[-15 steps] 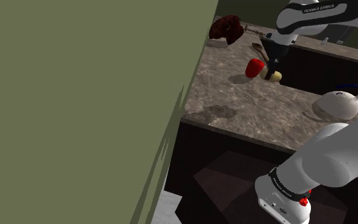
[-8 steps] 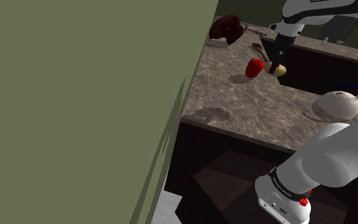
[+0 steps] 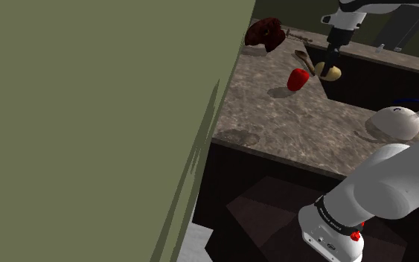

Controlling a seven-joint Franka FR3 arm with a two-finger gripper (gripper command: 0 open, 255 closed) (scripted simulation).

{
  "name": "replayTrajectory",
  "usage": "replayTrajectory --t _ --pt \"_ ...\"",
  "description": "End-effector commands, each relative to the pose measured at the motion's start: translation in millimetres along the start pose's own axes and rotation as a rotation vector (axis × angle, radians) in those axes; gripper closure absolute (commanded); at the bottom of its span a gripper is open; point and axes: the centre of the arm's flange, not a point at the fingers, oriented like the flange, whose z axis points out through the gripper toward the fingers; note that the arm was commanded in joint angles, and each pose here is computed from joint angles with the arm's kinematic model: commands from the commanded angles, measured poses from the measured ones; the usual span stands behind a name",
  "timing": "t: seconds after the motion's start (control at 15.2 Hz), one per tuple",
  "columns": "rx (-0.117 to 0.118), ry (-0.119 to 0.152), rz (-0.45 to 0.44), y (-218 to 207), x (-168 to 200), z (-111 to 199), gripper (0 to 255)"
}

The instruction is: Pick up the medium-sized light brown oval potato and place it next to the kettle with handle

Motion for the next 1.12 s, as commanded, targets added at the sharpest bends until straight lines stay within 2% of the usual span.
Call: replayTrajectory --t 0.0,0.26,1.06 --pt "0.000 0.000 0.000 -2 -1 -11 255" --pt "0.000 0.000 0.000 -3 -3 -29 255" --pt "0.000 0.000 0.000 25 -158 -15 255"
